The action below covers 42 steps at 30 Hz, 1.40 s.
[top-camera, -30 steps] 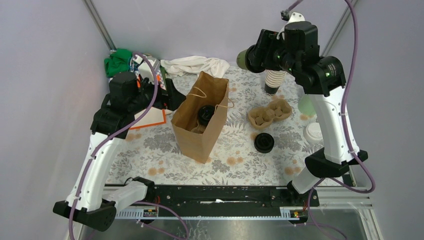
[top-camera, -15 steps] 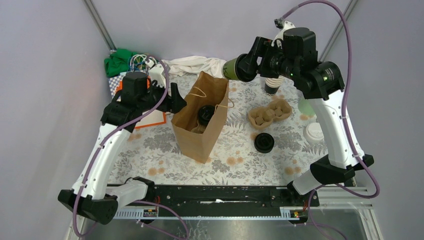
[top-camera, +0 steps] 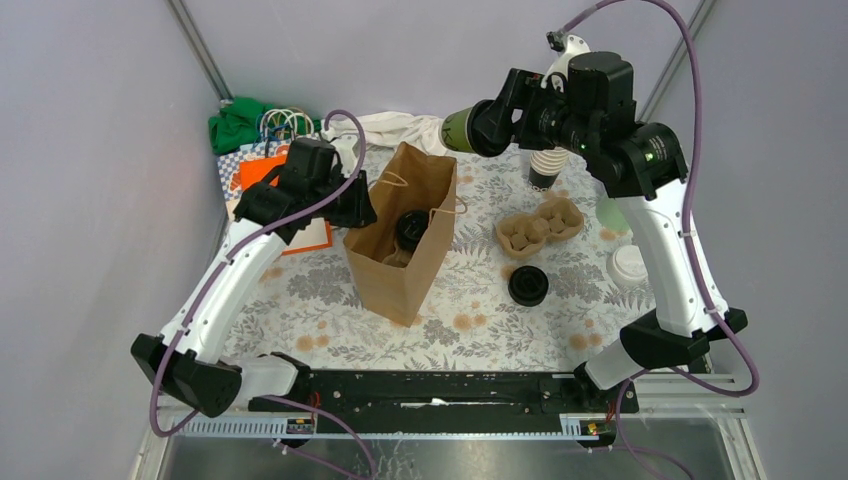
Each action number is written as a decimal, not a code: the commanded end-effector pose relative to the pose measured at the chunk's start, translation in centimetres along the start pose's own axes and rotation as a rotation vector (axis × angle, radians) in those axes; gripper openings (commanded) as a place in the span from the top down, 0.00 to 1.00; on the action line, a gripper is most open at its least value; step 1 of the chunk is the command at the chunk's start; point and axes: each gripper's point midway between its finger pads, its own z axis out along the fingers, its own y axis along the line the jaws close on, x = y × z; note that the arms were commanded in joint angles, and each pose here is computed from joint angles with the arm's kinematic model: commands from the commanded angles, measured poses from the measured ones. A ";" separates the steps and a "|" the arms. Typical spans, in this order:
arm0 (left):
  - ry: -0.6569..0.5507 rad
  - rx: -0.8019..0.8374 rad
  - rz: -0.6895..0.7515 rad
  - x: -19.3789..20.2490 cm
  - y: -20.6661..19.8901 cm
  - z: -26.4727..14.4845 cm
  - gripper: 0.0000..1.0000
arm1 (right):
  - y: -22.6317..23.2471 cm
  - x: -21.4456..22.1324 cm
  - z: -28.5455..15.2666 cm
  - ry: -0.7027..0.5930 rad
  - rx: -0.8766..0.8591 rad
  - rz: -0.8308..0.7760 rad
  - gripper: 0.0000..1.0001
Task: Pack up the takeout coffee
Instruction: Pick up the coffee cup from the center of the board, then adjust the takeout bag at the center of the board.
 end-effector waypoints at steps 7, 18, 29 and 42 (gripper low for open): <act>-0.015 -0.128 -0.119 -0.8 0.2 -1.3 1.00 | 0.7 -0.8 0.3 -0.027 -0.038 -0.045 0.43; -0.040 -0.145 -0.397 -1.8 -1.2 -0.9 1.00 | 1.2 -1.0 1.1 -0.028 -0.066 -0.051 0.43; -0.160 -0.068 -0.743 -1.7 -4.4 3.0 1.00 | 2.6 -2.4 0.9 -0.053 -0.113 -0.072 0.43; -0.231 -0.145 -0.895 -2.1 -7.8 2.1 0.93 | 2.7 -2.7 -1.2 -0.060 -0.100 -0.042 0.45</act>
